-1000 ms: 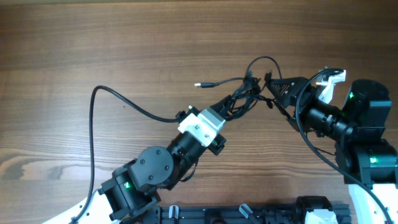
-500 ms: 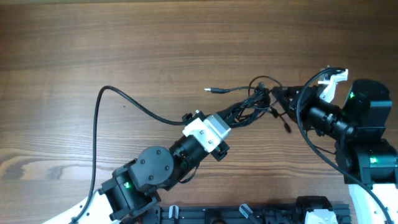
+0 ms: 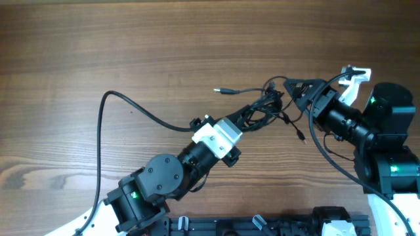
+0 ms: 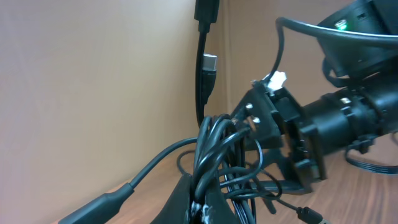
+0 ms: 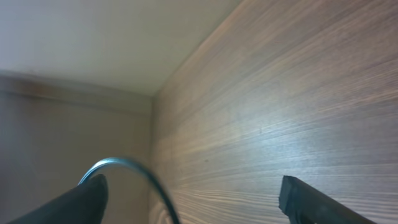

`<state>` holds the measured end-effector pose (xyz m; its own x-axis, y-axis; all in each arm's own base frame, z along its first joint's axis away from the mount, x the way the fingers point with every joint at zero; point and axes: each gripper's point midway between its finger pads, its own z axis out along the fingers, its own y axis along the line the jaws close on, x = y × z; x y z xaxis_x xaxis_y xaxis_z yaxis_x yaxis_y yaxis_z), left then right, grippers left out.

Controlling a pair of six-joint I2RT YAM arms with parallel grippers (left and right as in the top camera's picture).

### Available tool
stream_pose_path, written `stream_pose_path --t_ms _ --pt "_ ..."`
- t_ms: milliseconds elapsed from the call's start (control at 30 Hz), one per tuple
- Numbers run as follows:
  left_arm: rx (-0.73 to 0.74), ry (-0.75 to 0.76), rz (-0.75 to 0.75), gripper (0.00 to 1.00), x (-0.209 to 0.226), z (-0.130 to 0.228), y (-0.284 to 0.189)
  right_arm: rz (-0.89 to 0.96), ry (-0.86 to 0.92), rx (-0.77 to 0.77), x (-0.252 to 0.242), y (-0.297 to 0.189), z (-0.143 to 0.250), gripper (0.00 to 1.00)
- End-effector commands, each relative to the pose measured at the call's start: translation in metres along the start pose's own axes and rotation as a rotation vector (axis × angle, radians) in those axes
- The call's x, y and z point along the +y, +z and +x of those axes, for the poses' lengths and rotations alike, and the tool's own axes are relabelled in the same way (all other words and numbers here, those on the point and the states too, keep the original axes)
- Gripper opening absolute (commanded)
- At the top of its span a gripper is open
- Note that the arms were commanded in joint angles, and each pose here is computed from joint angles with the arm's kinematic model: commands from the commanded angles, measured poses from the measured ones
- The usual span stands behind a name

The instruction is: Untangle cables

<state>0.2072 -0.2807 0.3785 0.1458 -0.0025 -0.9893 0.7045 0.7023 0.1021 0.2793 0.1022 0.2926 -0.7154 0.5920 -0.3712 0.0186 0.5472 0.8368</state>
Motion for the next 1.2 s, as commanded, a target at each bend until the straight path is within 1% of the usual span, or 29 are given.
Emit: stream_pose_path --t_ms 0,100,200,400,500,667,800,867,900,933,1000,1067,1167 --pt "-0.052 0.05 -0.043 0.04 0.009 -0.019 -0.001 0.019 -0.083 0.0 -0.005 0.0 0.0 0.96" --pt "-0.061 0.097 -0.047 0.04 0.01 -0.022 -0.001 0.04 -0.053 0.026 -0.011 0.0 0.007 0.99" --pt "-0.074 0.108 -0.057 0.04 0.011 -0.025 -0.002 0.052 0.004 0.083 -0.016 -0.001 0.02 0.99" --pt "-0.083 0.112 -0.06 0.04 0.012 -0.028 -0.002 0.002 0.254 0.177 -0.005 -0.003 0.037 1.0" --pt "-0.088 0.166 -0.063 0.04 0.012 -0.029 -0.002 -0.036 0.344 0.235 0.005 -0.005 0.045 1.0" --pt "-0.101 0.184 -0.073 0.04 0.014 -0.033 -0.002 -0.059 0.385 0.284 0.01 -0.008 0.053 1.0" --pt "-0.107 0.207 -0.083 0.04 0.015 -0.035 -0.003 -0.052 0.394 0.288 0.009 -0.008 0.054 0.98" --pt "-0.111 0.212 -0.084 0.04 0.015 -0.036 -0.003 -0.052 0.394 0.288 0.009 -0.008 0.054 0.91" --pt "-0.113 0.212 -0.084 0.04 0.015 -0.036 -0.003 -0.052 0.394 0.287 0.009 -0.008 0.054 0.87" --pt "-0.118 0.21 -0.085 0.04 0.015 -0.038 -0.003 -0.05 0.394 0.285 0.008 -0.008 0.054 0.8" --pt "-0.119 0.21 -0.085 0.04 0.015 -0.038 -0.003 -0.042 0.398 0.276 0.007 -0.007 0.052 0.72" --pt "-0.119 0.21 -0.084 0.04 0.015 -0.038 -0.003 -0.037 0.415 0.273 0.006 -0.007 0.052 0.69" --pt "-0.121 0.21 -0.073 0.04 0.013 -0.038 -0.003 -0.027 0.415 0.257 0.004 -0.006 0.049 0.6"
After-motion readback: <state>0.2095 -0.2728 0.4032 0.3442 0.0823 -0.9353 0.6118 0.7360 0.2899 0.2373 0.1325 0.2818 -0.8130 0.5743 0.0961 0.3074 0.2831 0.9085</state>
